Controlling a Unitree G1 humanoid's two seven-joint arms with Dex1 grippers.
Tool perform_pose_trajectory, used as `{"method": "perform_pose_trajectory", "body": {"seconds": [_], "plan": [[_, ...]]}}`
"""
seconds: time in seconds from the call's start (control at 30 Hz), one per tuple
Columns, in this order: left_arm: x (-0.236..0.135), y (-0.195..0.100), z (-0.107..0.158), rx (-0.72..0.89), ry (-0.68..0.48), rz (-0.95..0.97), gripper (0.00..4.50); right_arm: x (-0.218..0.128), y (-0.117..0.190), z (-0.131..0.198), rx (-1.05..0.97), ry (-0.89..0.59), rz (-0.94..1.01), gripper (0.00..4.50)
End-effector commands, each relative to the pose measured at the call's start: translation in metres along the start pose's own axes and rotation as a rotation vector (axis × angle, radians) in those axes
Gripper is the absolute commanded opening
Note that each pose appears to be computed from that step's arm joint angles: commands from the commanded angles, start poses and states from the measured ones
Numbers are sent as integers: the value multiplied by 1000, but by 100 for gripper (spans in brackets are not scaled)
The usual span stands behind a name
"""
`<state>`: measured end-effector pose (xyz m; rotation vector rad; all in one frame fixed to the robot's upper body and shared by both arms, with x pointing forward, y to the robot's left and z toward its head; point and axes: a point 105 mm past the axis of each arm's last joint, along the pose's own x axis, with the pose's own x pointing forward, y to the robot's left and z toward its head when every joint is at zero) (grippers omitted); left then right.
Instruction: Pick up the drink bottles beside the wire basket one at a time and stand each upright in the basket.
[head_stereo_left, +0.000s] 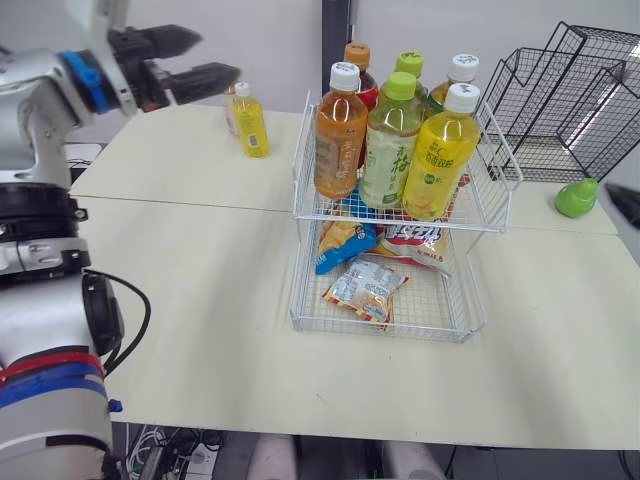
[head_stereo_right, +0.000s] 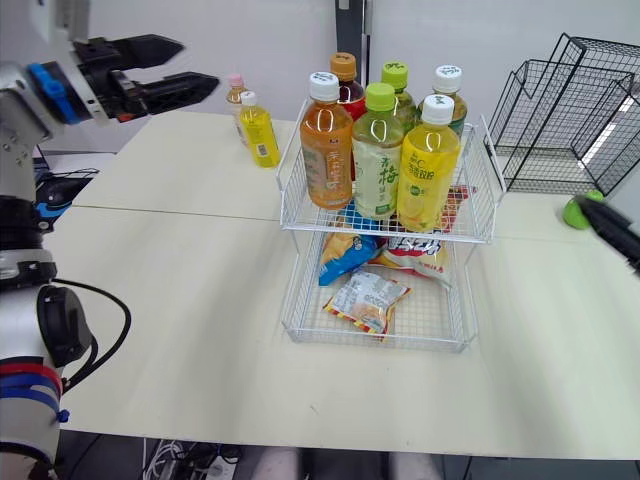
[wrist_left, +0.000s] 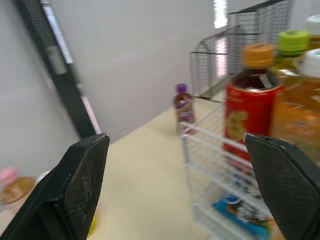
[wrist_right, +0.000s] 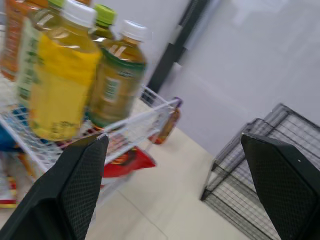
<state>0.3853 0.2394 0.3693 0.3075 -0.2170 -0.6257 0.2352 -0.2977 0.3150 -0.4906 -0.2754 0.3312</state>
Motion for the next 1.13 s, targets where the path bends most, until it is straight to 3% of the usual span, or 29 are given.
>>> {"method": "perform_pose_trajectory", "body": {"seconds": [0.03,0.23,0.47,0.77,1.13], "plan": [[-23,31,-21,53,16,194,447,-2,-24,-20,-36,3,-125,450],[-60,37,-99,78,157,375,447,7,-46,-77,-57,110,-271,450],[-88,7,-177,48,203,588,447,20,-34,-140,-51,193,-342,450],[-78,-14,-198,-7,189,624,447,19,-14,-182,-27,268,-397,450],[-76,-16,-204,-22,199,603,447,21,-11,-188,-43,279,-377,450]]}}
